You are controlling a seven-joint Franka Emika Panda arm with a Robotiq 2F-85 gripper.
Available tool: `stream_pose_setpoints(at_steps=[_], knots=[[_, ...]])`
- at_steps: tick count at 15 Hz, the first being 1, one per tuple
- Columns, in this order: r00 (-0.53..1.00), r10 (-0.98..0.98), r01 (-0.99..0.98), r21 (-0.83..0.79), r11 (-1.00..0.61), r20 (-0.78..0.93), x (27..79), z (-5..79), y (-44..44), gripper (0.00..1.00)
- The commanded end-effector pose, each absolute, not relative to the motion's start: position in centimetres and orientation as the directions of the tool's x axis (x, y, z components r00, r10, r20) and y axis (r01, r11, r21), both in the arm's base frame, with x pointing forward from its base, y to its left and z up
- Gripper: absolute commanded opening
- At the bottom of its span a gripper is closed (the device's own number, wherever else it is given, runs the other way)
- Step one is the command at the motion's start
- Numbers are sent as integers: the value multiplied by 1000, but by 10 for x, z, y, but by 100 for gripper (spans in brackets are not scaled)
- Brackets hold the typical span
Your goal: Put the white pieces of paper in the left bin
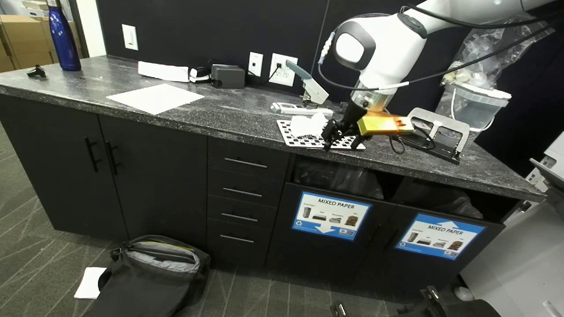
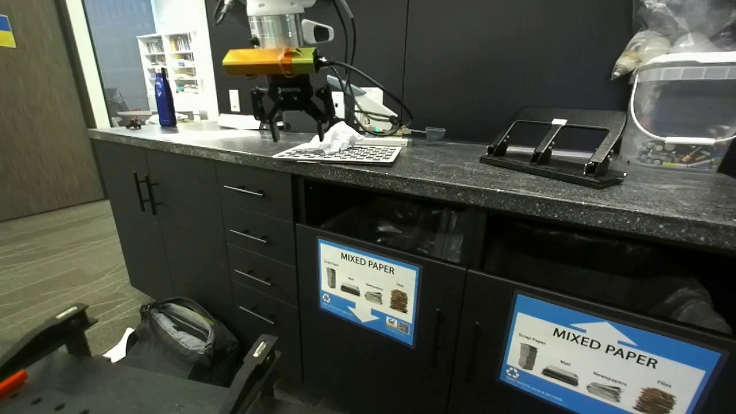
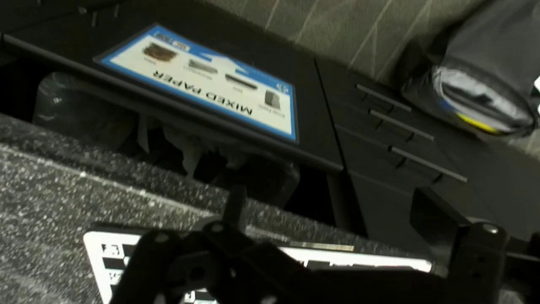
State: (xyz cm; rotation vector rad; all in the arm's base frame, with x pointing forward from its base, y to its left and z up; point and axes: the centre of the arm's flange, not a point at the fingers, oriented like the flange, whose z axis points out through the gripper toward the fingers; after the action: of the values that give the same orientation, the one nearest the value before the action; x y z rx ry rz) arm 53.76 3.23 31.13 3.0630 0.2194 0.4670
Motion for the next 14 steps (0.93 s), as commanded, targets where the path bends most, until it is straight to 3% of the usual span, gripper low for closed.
stream_pose_setpoints(at_steps=[1,8,14], knots=[[911,-11,2,-31,-1000,413,622,343,36,100],[762,-260,-188,-181,-965,594,711,322,43,100],[721,-281,-254,-135,-958,634,757,270,37,100]])
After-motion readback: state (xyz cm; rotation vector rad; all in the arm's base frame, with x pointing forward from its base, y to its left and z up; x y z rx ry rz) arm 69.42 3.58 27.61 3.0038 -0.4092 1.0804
